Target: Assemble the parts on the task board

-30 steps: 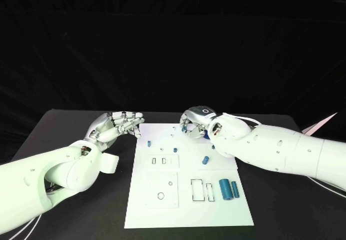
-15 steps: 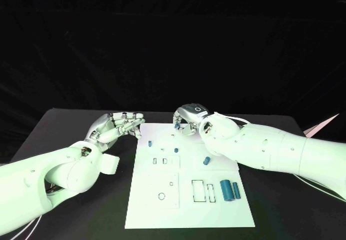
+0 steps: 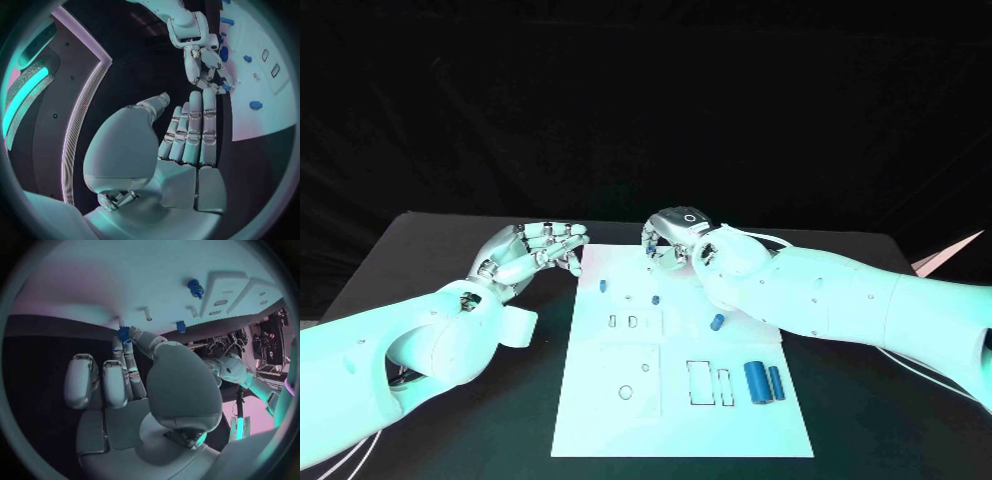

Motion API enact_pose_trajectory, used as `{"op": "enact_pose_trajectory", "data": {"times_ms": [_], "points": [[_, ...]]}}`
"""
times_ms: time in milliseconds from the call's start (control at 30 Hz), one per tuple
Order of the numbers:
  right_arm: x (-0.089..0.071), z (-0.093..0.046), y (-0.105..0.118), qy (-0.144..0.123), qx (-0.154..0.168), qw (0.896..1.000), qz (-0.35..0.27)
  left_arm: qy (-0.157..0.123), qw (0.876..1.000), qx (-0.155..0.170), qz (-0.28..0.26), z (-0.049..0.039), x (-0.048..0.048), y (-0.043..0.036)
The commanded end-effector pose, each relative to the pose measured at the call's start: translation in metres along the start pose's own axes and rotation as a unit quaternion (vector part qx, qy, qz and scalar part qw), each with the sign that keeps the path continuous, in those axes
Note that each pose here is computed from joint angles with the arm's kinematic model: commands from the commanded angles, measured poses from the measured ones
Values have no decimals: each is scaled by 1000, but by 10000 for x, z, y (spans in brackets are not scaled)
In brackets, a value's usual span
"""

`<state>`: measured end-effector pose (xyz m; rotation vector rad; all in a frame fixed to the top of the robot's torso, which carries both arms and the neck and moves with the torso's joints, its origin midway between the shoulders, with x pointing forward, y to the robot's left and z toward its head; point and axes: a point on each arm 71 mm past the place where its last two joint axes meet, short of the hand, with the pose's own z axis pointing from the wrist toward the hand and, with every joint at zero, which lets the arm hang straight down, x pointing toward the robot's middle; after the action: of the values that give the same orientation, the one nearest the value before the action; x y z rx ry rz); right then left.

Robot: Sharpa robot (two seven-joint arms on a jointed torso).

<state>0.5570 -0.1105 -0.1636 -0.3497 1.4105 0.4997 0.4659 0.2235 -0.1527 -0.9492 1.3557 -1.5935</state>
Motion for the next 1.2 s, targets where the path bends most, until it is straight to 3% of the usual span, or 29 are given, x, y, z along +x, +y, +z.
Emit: {"op": "enact_pose_trajectory", "data": {"times_ms": [33, 1200], "points": [[21, -7, -12, 7, 1, 1000, -3, 3, 1000, 2, -2, 6, 16, -17], [11, -81, -72, 3, 8, 1000, -13, -3, 1000, 1, 2, 21, -45, -13]]}}
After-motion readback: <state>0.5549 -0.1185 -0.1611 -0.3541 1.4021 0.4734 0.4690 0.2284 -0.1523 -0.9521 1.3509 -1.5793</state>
